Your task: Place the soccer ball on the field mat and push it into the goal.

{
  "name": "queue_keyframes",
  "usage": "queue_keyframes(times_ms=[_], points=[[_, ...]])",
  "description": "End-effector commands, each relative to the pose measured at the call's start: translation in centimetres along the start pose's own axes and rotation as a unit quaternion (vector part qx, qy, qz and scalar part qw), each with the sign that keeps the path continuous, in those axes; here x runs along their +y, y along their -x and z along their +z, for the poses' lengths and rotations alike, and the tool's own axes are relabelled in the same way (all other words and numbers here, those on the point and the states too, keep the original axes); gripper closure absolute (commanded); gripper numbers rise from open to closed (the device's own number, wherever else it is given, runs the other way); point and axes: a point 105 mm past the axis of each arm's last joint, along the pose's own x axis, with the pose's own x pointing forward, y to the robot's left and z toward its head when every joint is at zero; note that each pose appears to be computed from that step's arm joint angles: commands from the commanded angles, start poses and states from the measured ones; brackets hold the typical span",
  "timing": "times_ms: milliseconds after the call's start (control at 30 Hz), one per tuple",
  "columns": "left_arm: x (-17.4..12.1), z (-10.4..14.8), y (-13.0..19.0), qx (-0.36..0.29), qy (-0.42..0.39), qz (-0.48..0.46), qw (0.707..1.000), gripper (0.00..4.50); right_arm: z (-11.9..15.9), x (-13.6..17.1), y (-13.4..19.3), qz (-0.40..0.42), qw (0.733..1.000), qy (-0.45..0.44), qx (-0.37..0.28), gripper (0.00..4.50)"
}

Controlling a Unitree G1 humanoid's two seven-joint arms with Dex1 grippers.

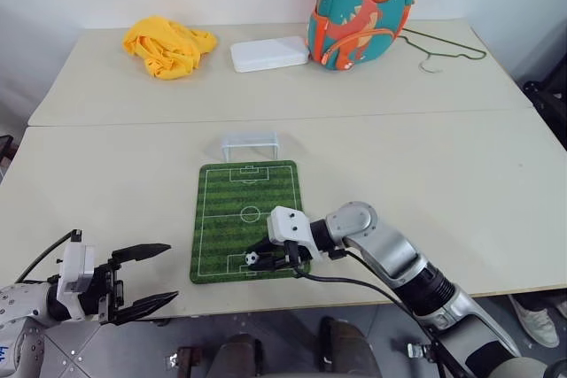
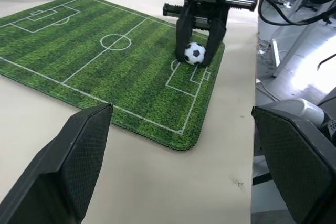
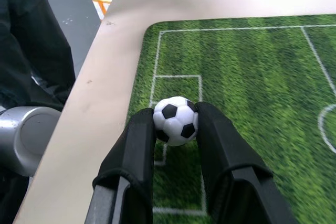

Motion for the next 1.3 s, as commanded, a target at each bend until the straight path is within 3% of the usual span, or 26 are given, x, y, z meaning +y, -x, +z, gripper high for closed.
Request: queue_keyframes(times_ms=[33,267,567,833,1000,1133,1300], points=[[0.2,1.2,0.1,-0.002,-0.024,0.002,1.0,0.0,-0.2,0.5,-0.5,0.017,1.0,0.003,0.009,3.66],[0.2,1.5,0.1,-0.001,-0.024,0.003,1.0,0.0,-0.9,0.5,-0.8,0.003,1.0,0.001,0.01,3.66],[0.2,1.6,-0.1,-0.004,-0.022,0.005,1.0,0.0,-0.9,0.9,-1.0,0.009,1.0,0.018,0.0,0.7],[0.2,1.6,-0.4,-0.01,-0.02,0.008,1.0,0.0,0.0,0.5,-0.7,0.005,0.999,0.034,-0.007,0.7],[0.2,1.6,-0.4,-0.013,-0.02,0.009,1.0,0.0,1.6,-0.1,-0.1,-0.013,0.998,0.047,-0.046,0.7],[0.4,1.5,-0.3,-0.018,-0.023,0.014,0.999,0.0,3.1,-1.0,1.8,-0.04,0.992,0.073,-0.093,0.7],[0.4,1.3,-0.3,-0.017,-0.021,0.011,1.0,0.0,2.8,-1.3,4.7,-0.065,0.989,0.091,-0.097,0.7]])
